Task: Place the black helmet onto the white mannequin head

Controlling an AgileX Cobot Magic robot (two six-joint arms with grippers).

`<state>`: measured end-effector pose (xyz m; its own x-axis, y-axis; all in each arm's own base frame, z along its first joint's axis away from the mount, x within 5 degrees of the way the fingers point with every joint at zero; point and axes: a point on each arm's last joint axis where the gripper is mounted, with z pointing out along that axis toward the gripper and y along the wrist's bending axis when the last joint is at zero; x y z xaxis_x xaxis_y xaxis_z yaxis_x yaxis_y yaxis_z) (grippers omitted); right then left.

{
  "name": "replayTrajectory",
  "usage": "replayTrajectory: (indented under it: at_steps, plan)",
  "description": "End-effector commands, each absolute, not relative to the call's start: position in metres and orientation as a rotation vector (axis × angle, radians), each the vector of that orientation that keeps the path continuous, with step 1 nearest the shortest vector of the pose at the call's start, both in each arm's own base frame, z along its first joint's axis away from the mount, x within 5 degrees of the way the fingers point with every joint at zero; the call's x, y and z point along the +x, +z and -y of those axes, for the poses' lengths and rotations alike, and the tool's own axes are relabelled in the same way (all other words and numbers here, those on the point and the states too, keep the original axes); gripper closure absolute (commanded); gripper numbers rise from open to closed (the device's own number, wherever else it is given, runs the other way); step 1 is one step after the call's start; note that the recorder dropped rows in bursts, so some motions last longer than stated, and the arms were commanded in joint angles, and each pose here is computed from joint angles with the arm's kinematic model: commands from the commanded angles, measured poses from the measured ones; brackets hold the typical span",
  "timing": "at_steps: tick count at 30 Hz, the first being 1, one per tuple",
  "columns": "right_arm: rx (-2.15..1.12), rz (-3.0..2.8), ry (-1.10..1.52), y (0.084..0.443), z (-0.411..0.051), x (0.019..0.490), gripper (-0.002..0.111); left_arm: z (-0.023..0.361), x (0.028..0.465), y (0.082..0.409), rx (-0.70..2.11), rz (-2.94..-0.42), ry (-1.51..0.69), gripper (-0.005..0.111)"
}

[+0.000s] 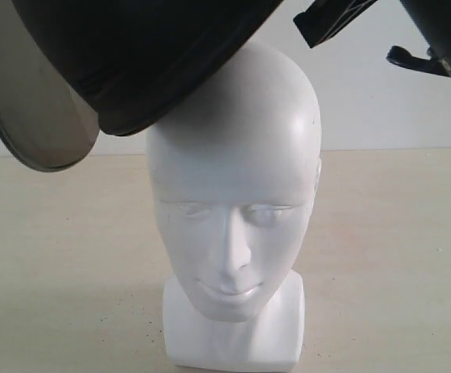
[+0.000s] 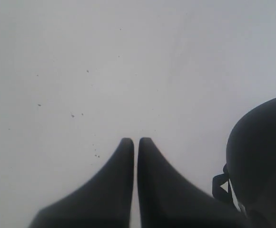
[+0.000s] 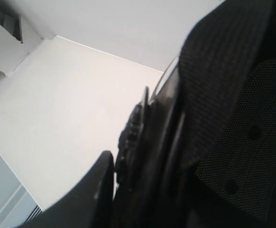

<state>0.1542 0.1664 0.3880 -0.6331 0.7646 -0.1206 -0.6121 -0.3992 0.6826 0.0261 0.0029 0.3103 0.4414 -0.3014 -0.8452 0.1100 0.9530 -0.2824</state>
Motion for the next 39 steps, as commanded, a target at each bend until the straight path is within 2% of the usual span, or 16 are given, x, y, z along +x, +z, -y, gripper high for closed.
replayTrajectory:
  at_steps: [1,15,18,23,28,33,39]
  plan:
    - [0.267,-0.844,2.047,0.392,-0.160,0.154,0.109,-0.003,0.024,0.315,-0.202,-1.050,-0.270,0.102]
    - [0.289,-0.917,2.059,0.379,-0.172,0.164,0.109,-0.003,0.027,0.327,-0.202,-1.062,-0.271,0.102]
    - [0.309,-0.952,2.072,0.372,-0.178,0.169,0.109,-0.001,0.036,0.346,-0.165,-1.139,-0.233,0.102]
    - [0.242,-0.936,1.976,0.374,-0.176,0.166,0.109,0.001,0.059,0.399,-0.059,-1.250,-0.099,0.102]
    - [0.186,-0.942,1.997,0.377,-0.177,0.161,0.109,0.001,0.102,0.449,-0.018,-1.339,-0.050,0.102]
    - [0.176,-0.935,1.951,0.377,-0.177,0.162,0.109,0.011,0.148,0.464,0.144,-1.539,-0.005,0.102]
    - [0.235,-0.941,1.929,0.371,-0.173,0.165,0.109,0.033,0.172,0.474,0.307,-1.545,-0.149,0.102]
